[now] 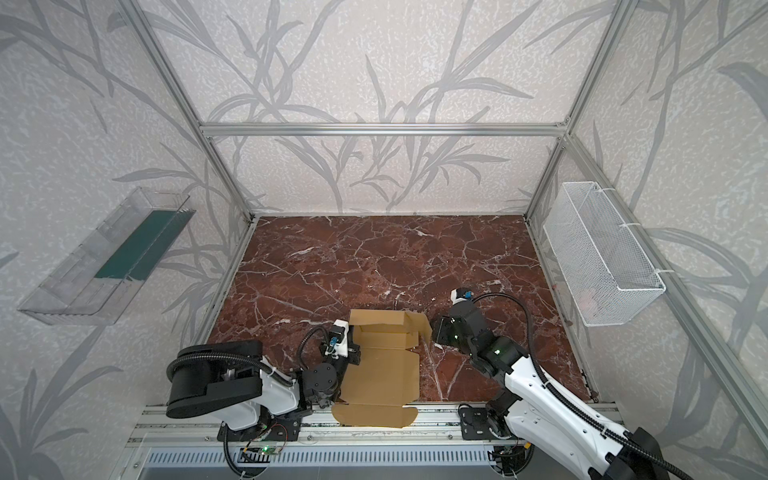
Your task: Fold the paper box
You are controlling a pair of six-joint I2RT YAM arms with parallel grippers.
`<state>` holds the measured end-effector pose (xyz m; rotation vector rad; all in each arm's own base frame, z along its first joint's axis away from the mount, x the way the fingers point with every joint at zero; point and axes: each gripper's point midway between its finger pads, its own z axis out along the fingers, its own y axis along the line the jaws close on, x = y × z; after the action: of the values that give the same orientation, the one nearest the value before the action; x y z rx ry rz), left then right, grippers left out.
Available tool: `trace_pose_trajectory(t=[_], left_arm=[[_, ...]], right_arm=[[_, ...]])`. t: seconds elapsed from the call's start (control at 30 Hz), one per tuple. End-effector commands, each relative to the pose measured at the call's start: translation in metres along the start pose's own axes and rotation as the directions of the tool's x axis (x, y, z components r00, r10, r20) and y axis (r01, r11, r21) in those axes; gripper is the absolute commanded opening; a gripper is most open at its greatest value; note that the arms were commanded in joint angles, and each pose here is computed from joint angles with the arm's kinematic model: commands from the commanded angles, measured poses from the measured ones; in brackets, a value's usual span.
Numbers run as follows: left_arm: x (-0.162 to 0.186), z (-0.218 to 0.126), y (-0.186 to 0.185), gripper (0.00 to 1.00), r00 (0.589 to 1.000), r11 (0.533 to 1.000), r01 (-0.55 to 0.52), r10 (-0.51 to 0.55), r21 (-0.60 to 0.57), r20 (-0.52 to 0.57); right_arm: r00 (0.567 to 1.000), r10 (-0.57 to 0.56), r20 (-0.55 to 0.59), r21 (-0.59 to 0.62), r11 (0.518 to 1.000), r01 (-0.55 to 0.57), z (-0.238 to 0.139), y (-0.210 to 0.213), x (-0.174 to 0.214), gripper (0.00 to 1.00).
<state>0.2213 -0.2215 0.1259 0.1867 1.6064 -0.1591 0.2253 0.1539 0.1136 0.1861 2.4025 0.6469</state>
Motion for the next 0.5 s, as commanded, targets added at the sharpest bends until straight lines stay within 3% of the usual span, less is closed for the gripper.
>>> trace_pose_trajectory(t=[0.0, 0.47], left_arm=[[0.008, -0.002, 0.000, 0.00, 0.999, 0.999, -0.039, 0.039, 0.012, -0.022], [0.013, 0.001, -0.008, 0.00, 0.999, 0.999, -0.026, 0.027, 0.024, -0.032]], right_arm=[[1.000, 0.001, 0.005, -0.093, 0.996, 0.000, 0.007, 0.016, -0.001, 0.48], [0.999, -0.040, -0.014, -0.216, 0.976, 0.036, 0.020, 0.016, 0.026, 0.50]])
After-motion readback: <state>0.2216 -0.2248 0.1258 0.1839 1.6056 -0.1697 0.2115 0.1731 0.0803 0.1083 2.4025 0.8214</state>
